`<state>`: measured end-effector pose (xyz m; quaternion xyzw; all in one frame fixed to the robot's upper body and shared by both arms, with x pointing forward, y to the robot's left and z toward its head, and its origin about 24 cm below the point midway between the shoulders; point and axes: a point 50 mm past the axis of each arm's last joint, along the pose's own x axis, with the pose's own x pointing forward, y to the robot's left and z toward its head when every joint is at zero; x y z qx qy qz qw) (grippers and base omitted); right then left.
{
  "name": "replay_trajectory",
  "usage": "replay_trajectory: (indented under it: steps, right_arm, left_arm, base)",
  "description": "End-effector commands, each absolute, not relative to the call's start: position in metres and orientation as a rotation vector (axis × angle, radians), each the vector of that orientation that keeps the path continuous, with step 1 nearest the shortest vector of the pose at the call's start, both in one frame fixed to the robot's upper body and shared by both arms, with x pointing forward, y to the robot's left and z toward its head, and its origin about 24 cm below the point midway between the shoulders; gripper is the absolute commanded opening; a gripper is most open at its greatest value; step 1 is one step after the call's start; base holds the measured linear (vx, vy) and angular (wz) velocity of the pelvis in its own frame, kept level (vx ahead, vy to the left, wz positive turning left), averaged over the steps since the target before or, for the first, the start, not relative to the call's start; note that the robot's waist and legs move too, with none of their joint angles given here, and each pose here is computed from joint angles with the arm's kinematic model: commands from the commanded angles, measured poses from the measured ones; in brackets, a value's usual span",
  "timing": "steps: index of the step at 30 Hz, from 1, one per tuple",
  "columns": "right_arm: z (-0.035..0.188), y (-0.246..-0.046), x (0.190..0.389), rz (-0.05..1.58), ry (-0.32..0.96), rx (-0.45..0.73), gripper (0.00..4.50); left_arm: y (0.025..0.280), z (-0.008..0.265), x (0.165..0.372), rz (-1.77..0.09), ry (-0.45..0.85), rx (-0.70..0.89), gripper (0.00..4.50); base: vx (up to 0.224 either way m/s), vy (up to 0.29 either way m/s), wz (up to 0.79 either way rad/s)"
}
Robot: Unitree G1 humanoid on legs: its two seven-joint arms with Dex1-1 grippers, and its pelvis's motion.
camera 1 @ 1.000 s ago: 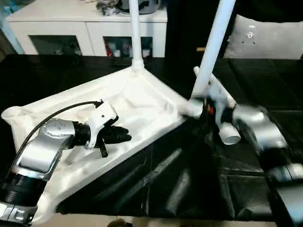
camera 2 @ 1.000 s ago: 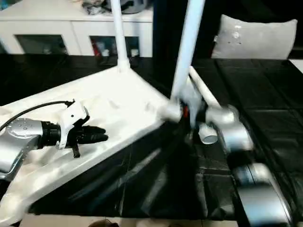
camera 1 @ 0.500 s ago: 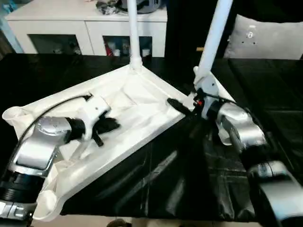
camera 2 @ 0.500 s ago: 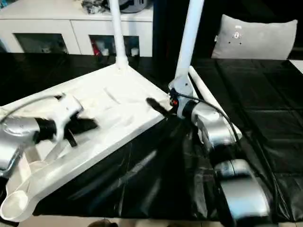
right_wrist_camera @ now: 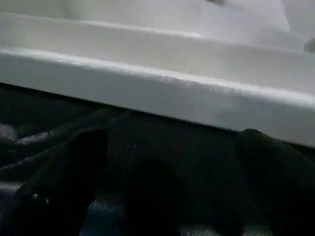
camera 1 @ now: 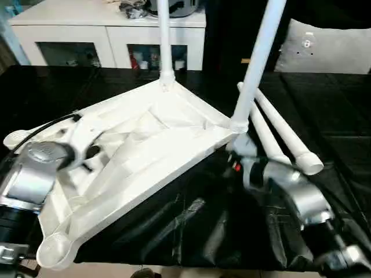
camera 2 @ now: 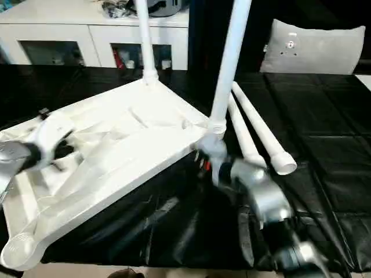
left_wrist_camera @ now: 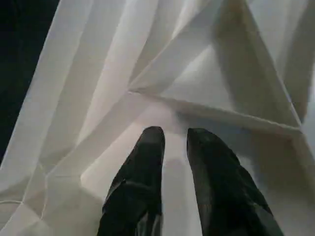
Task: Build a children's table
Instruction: Rotate table base
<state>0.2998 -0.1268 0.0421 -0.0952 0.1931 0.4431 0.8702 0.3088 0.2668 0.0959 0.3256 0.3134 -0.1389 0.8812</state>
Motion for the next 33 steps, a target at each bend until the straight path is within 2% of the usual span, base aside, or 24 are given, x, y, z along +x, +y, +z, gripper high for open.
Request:
replay_trajectory:
  steps: [1,7,10,12,20,21,22,24,32,33]
  right_arm:
    - [0.047,-0.125,0.305,0.882,0.405,-0.231,4.5]
    - [0.042,-0.117,0.316,0.778,0.447,-0.238,4.5]
    - [0.037,-0.108,0.322,0.746,0.477,-0.242,4.5]
    - [0.035,-0.102,0.325,0.734,0.482,-0.234,4.5]
    - [0.038,-0.087,0.338,0.694,0.442,-0.206,4.5]
    - [0.038,-0.087,0.338,0.694,0.442,-0.206,4.5]
    - [0.04,-0.083,0.34,0.699,0.426,-0.205,4.5]
    - [0.042,-0.079,0.342,0.713,0.41,-0.196,4.5]
    - [0.045,-0.069,0.342,0.778,0.376,-0.192,4.5]
    - [0.047,-0.07,0.343,0.77,0.365,-0.204,4.5]
  left_arm:
    - [0.269,0.097,0.31,-0.287,0.677,0.73,1.03]
    - [0.261,0.077,0.303,-0.427,0.757,0.713,1.03]
    - [0.252,0.072,0.297,-0.551,0.782,0.732,1.03]
    - [0.244,0.071,0.293,-0.64,0.78,0.688,1.03]
    - [0.215,0.075,0.275,-0.989,0.715,0.611,1.03]
    - [0.215,0.075,0.275,-0.989,0.715,0.611,1.03]
    - [0.205,0.08,0.271,-1.081,0.668,0.569,1.03]
    - [0.196,0.083,0.269,-1.138,0.631,0.522,1.03]
    - [0.171,0.077,0.285,-1.151,0.541,0.484,1.03]
    - [0.169,0.074,0.293,-1.101,0.533,0.508,1.03]
  base:
    - [0.0,0.0,0.0]
    - [0.0,0.0,0.0]
    - [0.0,0.0,0.0]
    - [0.0,0.0,0.0]
    - [0.0,0.0,0.0]
    - [0.0,0.0,0.0]
    - [0.0,0.0,0.0]
    - [0.0,0.0,0.0]
    - [0.0,0.0,0.0]
    - [0.0,0.0,0.0]
